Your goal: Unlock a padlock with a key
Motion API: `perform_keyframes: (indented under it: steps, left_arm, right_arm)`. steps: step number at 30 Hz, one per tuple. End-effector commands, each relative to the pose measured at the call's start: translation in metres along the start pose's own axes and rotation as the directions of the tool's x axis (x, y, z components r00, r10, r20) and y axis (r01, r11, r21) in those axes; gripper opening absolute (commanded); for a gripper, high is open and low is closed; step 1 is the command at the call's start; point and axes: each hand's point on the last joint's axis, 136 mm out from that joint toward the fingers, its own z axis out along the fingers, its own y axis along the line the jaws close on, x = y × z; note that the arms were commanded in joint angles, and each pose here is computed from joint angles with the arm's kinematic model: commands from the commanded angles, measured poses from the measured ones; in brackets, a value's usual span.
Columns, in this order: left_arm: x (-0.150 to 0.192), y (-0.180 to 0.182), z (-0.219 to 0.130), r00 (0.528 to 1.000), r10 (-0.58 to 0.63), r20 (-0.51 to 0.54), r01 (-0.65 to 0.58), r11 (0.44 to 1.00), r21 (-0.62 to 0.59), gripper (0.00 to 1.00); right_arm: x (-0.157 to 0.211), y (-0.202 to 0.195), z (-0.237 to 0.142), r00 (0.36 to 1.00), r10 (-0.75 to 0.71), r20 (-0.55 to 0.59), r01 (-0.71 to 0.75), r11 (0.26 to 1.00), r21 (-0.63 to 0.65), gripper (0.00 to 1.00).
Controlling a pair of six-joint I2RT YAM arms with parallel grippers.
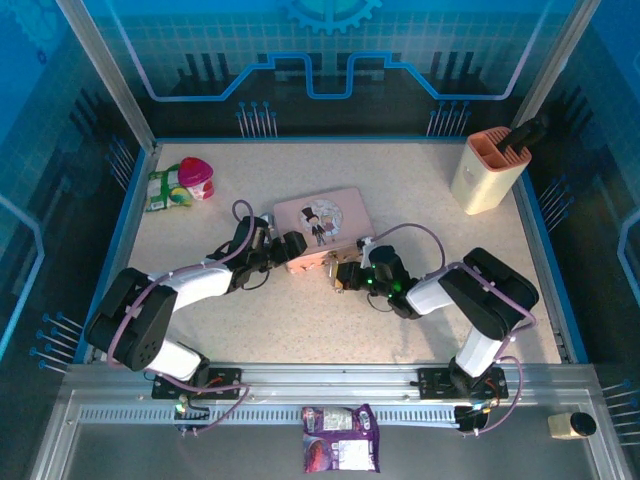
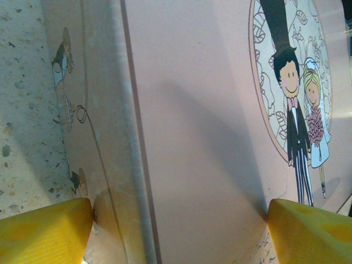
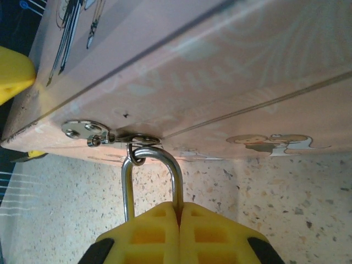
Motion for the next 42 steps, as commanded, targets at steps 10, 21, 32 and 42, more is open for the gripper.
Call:
perform_keyframes:
  steps: [10, 21, 32, 42]
  left_arm:
    - [0.022, 0.0, 0.006, 0.998, -0.032, -0.048, 0.034, 0.999, 0.02, 0.8]
    - [0.037, -0.012, 0.011, 1.0, -0.003, -0.023, 0.003, 1.0, 0.029, 0.79]
    - [0.042, -0.015, 0.016, 0.999, -0.004, -0.032, 0.005, 1.0, 0.022, 0.79]
    - [0.04, -0.017, 0.018, 0.999, -0.004, -0.032, 0.005, 1.0, 0.015, 0.79]
  right_arm:
    - [-0.019, -0.002, -0.006, 0.97, 0.174, 0.172, -0.177, 0.984, 0.003, 0.0]
    - [-0.03, -0.014, -0.008, 0.915, 0.287, 0.283, -0.299, 0.954, -0.001, 0.0]
    - [-0.037, -0.036, -0.016, 0.844, 0.371, 0.387, -0.415, 0.909, 0.034, 0.0]
    - [-0.043, -0.039, -0.018, 0.799, 0.434, 0.415, -0.481, 0.877, 0.008, 0.0]
